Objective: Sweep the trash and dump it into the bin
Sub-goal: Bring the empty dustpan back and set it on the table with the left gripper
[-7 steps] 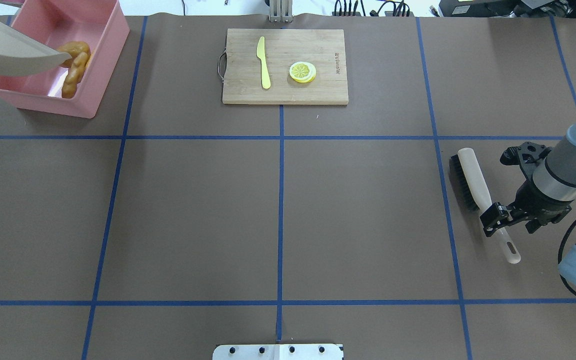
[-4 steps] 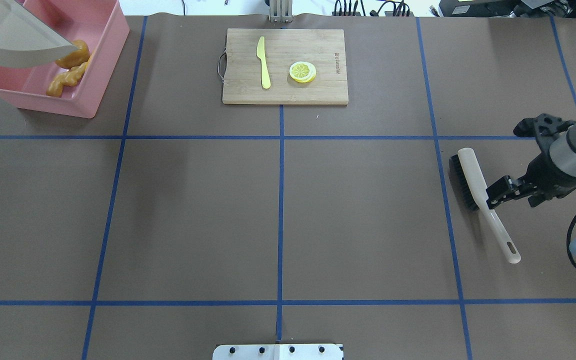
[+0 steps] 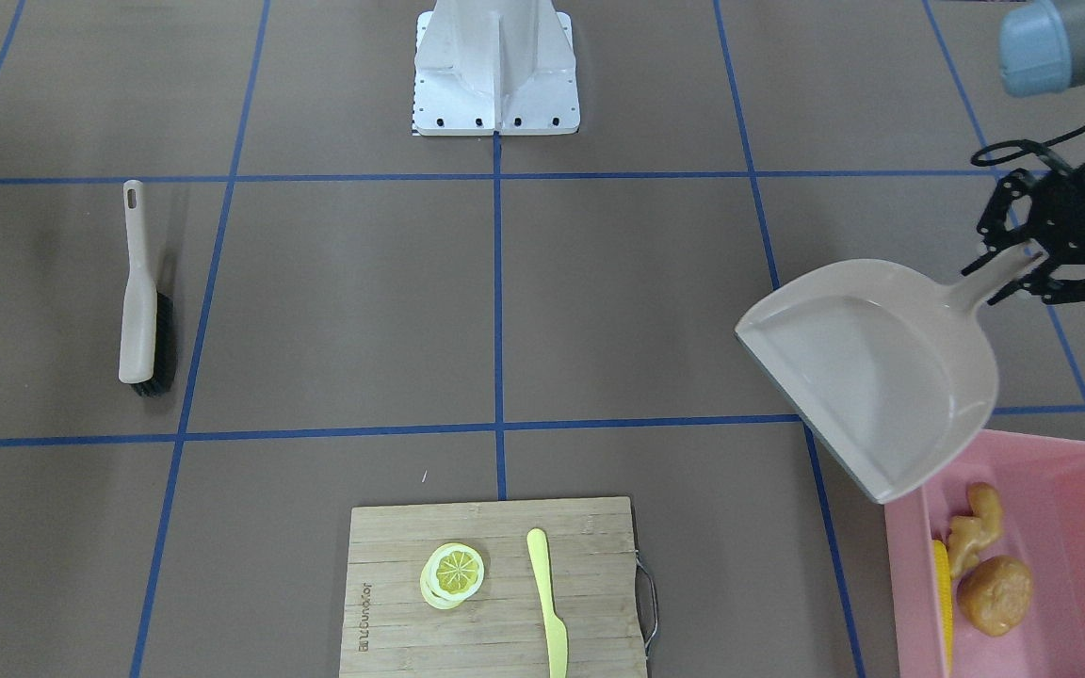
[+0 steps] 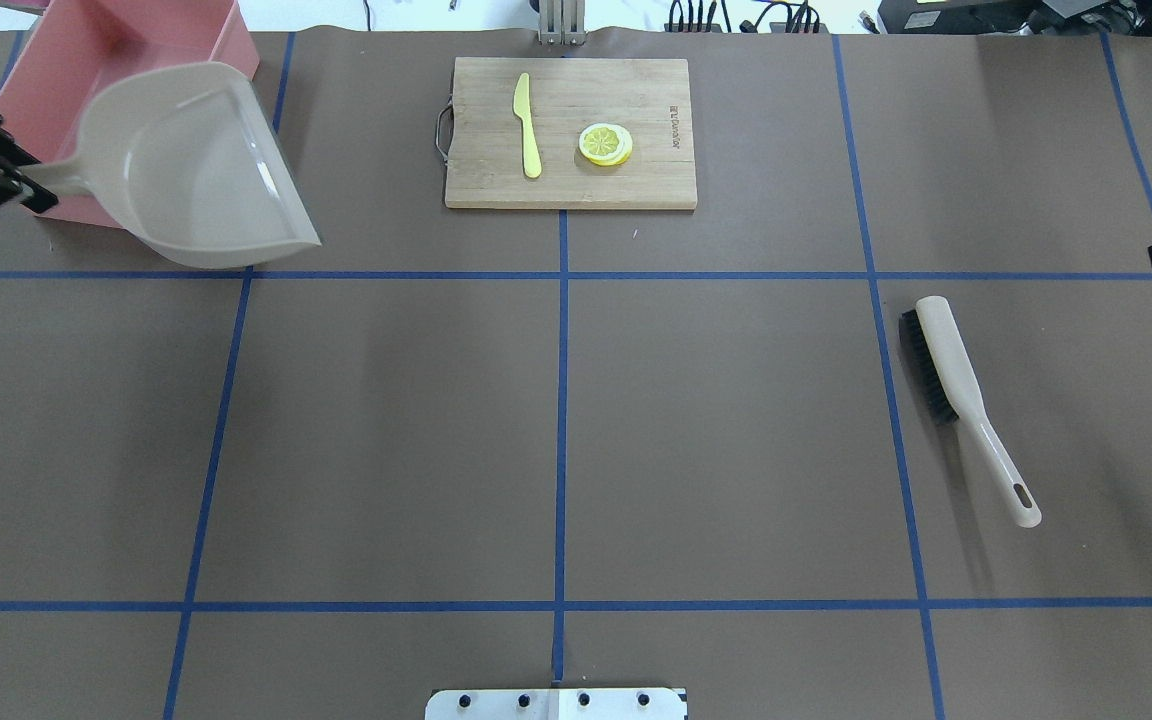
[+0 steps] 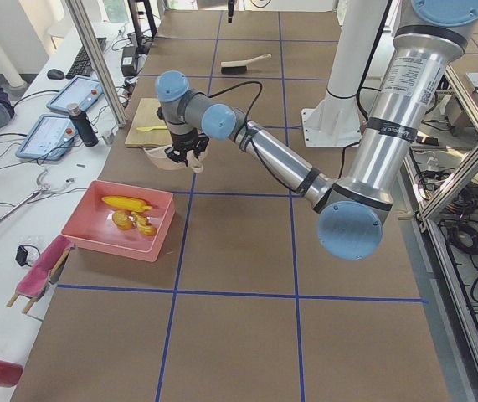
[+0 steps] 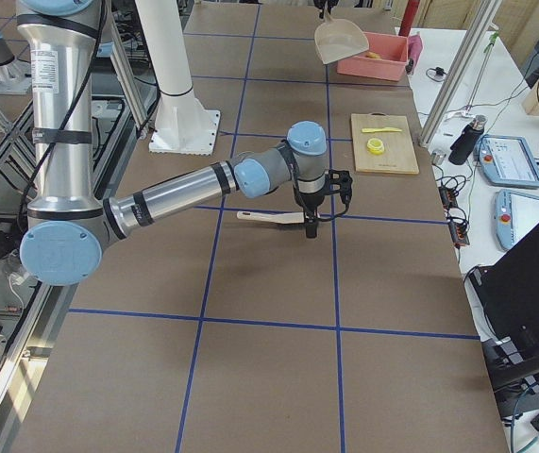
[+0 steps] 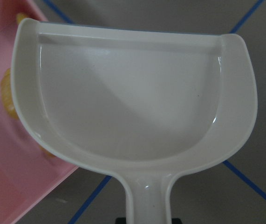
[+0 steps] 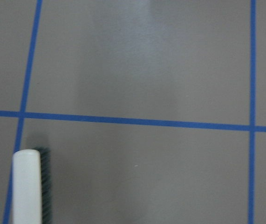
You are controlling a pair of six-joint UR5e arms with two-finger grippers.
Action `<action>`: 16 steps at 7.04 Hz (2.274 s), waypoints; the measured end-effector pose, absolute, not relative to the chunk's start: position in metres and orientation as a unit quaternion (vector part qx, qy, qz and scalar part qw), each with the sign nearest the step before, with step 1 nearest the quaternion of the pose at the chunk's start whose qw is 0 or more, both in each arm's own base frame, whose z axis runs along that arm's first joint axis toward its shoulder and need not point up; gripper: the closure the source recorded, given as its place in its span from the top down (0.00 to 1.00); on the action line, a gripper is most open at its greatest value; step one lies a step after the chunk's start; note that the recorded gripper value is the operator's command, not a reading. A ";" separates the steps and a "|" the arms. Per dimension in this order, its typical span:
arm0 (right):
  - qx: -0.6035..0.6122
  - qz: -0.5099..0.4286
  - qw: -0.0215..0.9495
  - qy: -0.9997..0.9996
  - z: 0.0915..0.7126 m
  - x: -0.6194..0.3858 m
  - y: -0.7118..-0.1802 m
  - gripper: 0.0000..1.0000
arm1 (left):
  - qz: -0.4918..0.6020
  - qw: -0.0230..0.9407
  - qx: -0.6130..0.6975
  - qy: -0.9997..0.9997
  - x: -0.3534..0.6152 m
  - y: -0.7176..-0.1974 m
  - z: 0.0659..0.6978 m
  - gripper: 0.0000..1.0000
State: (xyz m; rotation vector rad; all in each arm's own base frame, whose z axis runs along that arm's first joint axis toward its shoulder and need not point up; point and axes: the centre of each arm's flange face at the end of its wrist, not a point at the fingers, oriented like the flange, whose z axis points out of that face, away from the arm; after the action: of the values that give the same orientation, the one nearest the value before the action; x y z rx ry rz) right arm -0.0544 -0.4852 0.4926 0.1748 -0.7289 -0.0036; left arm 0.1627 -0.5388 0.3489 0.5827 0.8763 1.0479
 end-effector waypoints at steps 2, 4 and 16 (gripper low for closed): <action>0.067 0.012 0.938 -0.339 0.555 0.000 -0.497 1.00 | 0.570 0.646 0.291 0.415 0.271 -0.483 0.346 0.00; 0.017 0.045 0.933 -0.355 0.617 0.024 -0.492 1.00 | 0.615 0.599 0.297 0.418 0.349 -0.462 0.339 0.00; 0.029 0.059 0.919 -0.388 0.634 0.044 -0.493 1.00 | 0.645 0.587 0.320 0.370 0.445 -0.474 0.303 0.99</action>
State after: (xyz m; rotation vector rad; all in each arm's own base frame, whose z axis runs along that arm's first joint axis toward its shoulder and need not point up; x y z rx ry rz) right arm 0.0440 -0.4933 0.6335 0.0587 -0.7968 0.1220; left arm 0.4453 -0.4736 0.3026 0.7464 0.8629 1.5029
